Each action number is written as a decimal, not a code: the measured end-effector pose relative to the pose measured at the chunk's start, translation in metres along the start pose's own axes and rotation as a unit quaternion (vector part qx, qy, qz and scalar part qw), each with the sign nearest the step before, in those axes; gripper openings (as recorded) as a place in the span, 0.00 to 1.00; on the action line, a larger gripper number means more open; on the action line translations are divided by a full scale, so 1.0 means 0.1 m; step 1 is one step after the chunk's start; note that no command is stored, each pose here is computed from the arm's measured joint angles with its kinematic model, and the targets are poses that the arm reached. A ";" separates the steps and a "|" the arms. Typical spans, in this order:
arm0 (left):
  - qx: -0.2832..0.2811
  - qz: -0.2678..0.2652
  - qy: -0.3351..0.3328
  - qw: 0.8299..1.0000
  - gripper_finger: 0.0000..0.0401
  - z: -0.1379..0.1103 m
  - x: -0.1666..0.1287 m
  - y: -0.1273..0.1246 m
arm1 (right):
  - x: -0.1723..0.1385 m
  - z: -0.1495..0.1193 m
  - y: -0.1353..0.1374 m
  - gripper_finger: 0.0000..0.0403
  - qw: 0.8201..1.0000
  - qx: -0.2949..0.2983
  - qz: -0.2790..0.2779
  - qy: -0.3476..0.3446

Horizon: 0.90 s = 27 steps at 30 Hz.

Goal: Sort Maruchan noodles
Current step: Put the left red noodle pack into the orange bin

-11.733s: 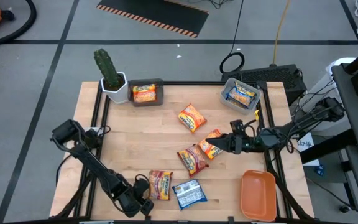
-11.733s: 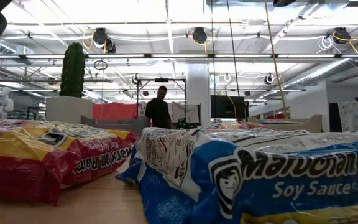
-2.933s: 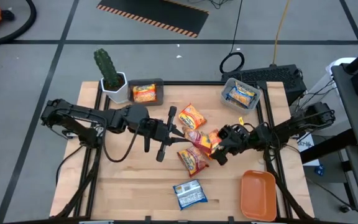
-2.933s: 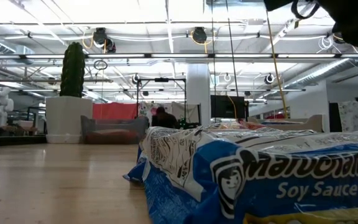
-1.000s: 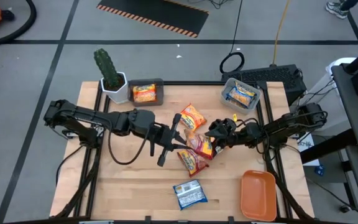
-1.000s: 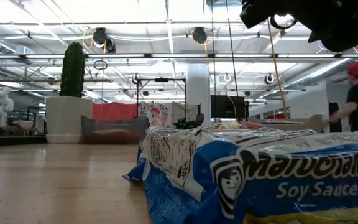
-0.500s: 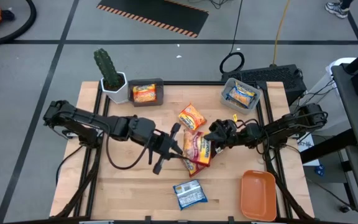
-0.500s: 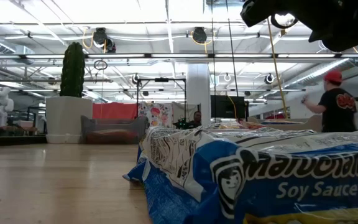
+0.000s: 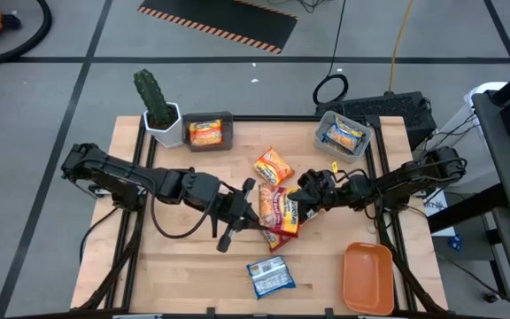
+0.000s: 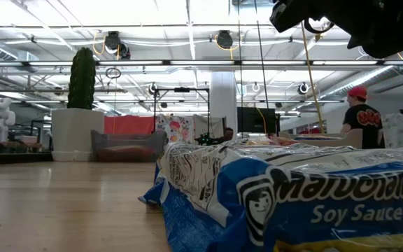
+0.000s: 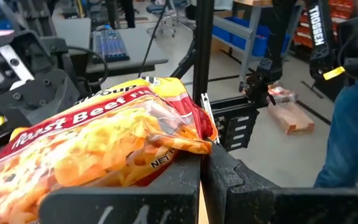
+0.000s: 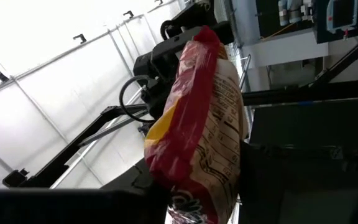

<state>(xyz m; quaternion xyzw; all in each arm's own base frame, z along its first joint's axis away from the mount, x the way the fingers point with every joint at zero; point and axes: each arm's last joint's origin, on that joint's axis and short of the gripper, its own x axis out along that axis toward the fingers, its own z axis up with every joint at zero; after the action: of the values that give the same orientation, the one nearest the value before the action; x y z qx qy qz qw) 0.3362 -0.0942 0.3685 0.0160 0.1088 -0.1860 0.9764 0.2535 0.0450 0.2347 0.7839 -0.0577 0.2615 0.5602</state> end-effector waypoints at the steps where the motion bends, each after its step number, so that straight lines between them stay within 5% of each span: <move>1: -0.002 0.004 0.003 1.000 0.01 -0.01 0.00 0.00 | 0.00 0.00 0.00 0.35 1.000 -0.001 -0.002 -0.002; 13: -0.025 0.046 0.007 0.999 0.25 -0.01 0.00 0.01 | -0.01 0.17 0.05 0.35 0.999 -0.029 0.004 -0.029; 17: -0.037 0.048 0.007 0.998 0.27 -0.01 0.00 0.01 | -0.02 0.22 0.07 0.34 0.999 -0.034 0.003 -0.026; 22: -0.147 0.082 0.017 0.986 0.27 -0.05 -0.01 0.03 | -0.03 0.28 0.11 0.34 0.999 -0.039 0.010 -0.025; 27: -0.155 0.096 0.030 0.983 0.27 -0.08 -0.01 0.04 | -0.04 0.32 0.16 0.32 0.999 -0.049 0.010 -0.014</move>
<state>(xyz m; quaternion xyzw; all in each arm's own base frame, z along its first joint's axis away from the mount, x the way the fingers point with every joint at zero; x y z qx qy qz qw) 0.3350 -0.0899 0.3606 -0.1197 0.1640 -0.0720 0.9765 0.2549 0.0092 0.2384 0.7588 -0.0863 0.2529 0.5940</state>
